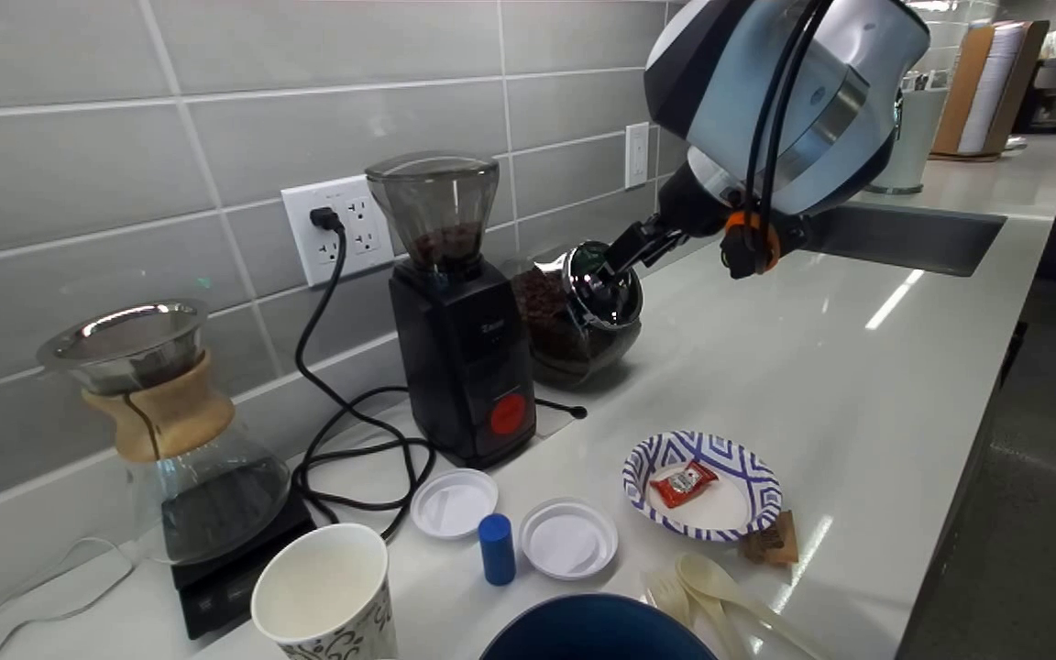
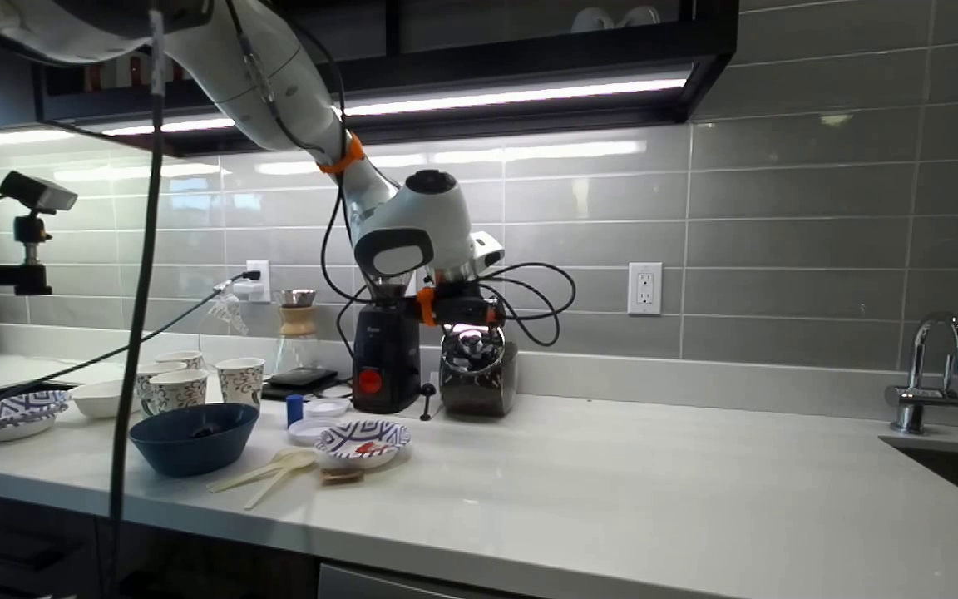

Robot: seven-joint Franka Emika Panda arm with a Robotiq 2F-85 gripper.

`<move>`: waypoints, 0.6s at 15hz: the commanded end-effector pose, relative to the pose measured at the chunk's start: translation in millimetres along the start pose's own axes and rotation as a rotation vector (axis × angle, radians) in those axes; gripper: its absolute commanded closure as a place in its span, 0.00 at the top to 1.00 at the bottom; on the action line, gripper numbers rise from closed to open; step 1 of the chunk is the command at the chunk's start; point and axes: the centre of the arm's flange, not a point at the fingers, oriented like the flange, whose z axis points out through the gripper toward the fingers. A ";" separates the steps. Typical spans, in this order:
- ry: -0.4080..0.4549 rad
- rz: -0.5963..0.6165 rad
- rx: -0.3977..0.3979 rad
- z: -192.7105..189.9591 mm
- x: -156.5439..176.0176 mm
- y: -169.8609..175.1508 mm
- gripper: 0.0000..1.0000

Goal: Remove the silver lid from the glass jar on the right and put it on the counter

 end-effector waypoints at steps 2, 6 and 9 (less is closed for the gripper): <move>0.011 0.003 -0.006 9.1 3.2 3.3 0.78; 0.003 0.009 -0.003 12.7 1.6 3.2 0.71; 0.001 0.009 -0.002 14.9 0.4 3.2 0.64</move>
